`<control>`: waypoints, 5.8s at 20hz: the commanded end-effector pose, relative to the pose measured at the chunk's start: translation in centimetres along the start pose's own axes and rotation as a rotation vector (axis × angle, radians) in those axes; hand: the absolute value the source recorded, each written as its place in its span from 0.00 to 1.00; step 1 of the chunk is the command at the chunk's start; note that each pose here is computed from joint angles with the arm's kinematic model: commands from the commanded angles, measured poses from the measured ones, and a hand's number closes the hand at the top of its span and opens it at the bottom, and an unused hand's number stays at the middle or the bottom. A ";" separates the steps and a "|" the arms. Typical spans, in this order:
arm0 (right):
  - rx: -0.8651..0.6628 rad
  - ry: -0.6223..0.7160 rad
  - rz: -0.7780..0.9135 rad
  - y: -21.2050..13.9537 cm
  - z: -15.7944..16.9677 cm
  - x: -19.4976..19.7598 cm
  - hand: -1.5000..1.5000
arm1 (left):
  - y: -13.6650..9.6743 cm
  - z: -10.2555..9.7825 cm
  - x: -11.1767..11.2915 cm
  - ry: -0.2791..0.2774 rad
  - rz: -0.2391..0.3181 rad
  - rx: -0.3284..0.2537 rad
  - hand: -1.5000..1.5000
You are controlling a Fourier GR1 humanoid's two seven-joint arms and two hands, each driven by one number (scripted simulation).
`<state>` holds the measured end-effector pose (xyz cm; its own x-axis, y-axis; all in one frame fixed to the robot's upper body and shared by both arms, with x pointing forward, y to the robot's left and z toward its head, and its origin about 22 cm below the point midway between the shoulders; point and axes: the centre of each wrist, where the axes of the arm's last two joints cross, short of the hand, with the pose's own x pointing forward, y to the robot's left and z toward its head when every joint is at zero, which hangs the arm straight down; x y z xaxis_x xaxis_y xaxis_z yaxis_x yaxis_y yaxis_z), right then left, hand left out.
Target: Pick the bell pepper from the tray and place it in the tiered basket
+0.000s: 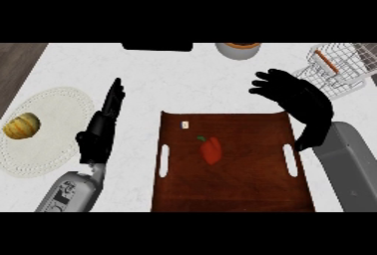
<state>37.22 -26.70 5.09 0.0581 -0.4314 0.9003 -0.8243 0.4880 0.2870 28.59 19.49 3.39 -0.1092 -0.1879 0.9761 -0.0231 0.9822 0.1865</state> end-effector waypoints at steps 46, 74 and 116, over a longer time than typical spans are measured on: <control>0.567 0.698 1.526 14.2 -7.2 6.1 0.00 | 1.3 1.5 -0.4 0.009 -0.006 0.035 0.50; 0.541 0.693 1.625 11.7 -9.0 -0.7 0.00 | -0.6 1.4 0.6 0.009 0.008 0.040 0.50; 0.601 0.722 1.531 10.7 -8.3 -8.9 0.00 | 0.1 1.0 0.1 0.005 -0.002 0.057 0.50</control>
<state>33.48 -9.82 3.96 -0.8064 0.5531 0.2091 -0.4262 -0.2987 -0.8539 26.88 20.01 3.31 -0.0935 -0.1902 0.9773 -0.0636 0.9807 0.1848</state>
